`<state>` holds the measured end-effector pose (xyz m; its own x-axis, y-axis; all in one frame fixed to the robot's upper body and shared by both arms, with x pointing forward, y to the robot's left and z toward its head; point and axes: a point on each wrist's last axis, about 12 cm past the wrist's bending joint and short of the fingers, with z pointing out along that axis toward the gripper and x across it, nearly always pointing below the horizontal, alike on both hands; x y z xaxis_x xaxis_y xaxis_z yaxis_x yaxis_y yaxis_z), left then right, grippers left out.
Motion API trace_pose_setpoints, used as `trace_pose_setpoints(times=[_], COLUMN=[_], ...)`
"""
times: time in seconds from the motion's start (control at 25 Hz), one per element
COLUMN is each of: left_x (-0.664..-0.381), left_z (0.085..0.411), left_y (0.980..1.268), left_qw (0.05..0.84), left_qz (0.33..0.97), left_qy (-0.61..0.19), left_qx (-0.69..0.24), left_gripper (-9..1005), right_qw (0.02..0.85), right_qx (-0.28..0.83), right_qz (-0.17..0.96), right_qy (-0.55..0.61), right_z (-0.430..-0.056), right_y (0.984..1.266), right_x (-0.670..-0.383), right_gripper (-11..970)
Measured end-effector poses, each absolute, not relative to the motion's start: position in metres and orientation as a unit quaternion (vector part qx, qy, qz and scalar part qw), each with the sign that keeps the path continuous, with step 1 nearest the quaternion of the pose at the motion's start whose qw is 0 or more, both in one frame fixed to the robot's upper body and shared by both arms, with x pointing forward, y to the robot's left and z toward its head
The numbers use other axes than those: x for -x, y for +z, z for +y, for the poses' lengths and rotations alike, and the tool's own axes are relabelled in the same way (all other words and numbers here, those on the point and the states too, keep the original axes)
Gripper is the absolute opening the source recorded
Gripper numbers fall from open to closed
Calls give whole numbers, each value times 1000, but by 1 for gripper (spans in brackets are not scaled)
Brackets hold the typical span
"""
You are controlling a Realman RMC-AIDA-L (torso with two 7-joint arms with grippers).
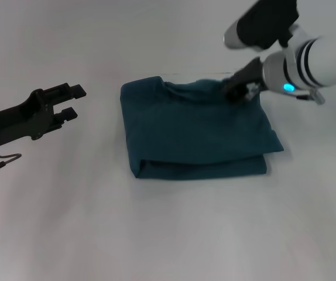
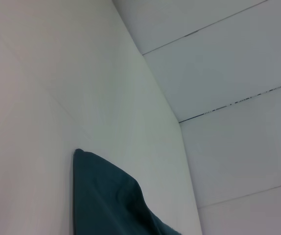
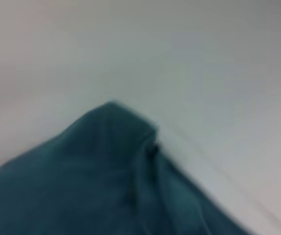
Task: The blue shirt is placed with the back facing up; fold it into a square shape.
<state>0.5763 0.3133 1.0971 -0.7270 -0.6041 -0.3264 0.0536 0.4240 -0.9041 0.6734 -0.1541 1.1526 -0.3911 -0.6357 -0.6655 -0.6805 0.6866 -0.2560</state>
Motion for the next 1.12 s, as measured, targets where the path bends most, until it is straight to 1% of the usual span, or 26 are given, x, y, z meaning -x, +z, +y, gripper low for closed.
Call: trace_pose_setpoints(times=[0.2,0.52,1.12], left_x=[-576,-576,-580], left_z=[313,314,315], left_y=[1097,1099,1102], left_qw=[323,328,334], left_qz=[779,771,771], left_qy=[-508,-515,-511], left_qx=[178,181,179], left_gripper=[679,680,680], right_qw=[428,453,450], right_qx=[383,364,354], right_qz=[819,812,815], right_qy=[-14,-57,-88], right_z=[-154,-157,-159], right_y=[1170,1176,1169], right_x=[-686,-694,-704], right_gripper=[31,32,33])
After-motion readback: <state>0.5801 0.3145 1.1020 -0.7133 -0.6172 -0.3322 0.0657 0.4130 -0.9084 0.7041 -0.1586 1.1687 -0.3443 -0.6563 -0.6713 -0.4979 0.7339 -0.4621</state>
